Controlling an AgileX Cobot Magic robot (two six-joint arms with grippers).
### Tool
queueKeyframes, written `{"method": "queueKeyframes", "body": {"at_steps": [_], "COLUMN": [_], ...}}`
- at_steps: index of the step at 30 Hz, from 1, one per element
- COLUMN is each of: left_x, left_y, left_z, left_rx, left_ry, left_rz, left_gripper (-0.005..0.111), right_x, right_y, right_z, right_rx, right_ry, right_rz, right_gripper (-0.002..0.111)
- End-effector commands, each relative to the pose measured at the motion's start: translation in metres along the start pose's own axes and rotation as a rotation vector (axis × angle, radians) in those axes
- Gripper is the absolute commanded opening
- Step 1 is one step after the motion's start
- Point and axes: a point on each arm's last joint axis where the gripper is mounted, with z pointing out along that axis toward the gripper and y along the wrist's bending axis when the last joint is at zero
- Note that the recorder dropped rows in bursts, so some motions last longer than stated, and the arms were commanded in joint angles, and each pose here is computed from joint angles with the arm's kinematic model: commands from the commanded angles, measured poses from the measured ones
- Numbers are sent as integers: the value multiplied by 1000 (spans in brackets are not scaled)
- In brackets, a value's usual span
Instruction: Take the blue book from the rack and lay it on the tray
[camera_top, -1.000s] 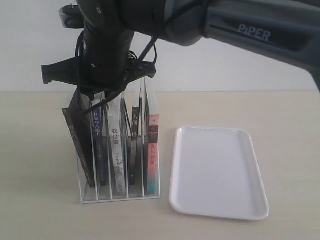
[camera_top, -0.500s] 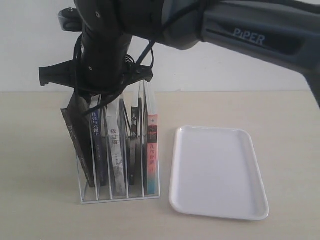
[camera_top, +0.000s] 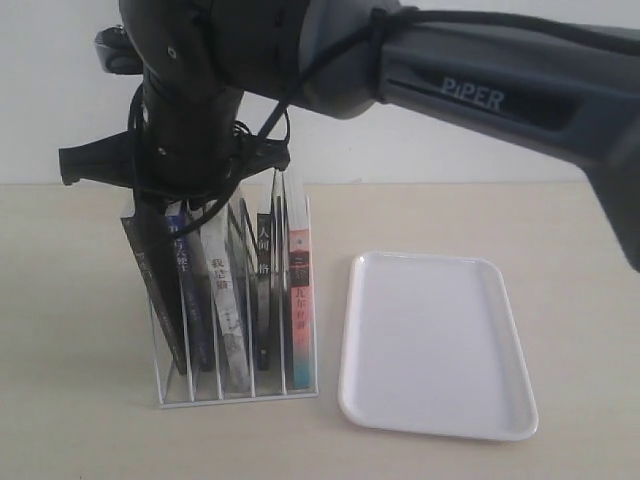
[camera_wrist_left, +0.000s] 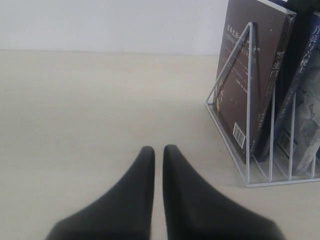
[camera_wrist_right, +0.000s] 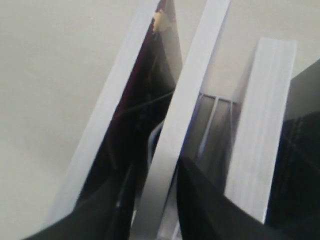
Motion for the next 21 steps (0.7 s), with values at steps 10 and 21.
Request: {"method": "queueKeyframes", "body": {"at_steps": [10, 21], "left_x": [1, 1], "left_y": [0, 0], "left_z": [0, 0], "left_rx": [-5, -5], "left_ry": [-1, -1], "left_rz": [-7, -7], "left_gripper": [6, 6], "right_x": [-2, 0], "right_y": [-3, -3], "right_z": [1, 4], "right_rx": [39, 42], "right_ry": [-27, -11], "right_rz": [-10, -2], "right_gripper": [28, 28]}}
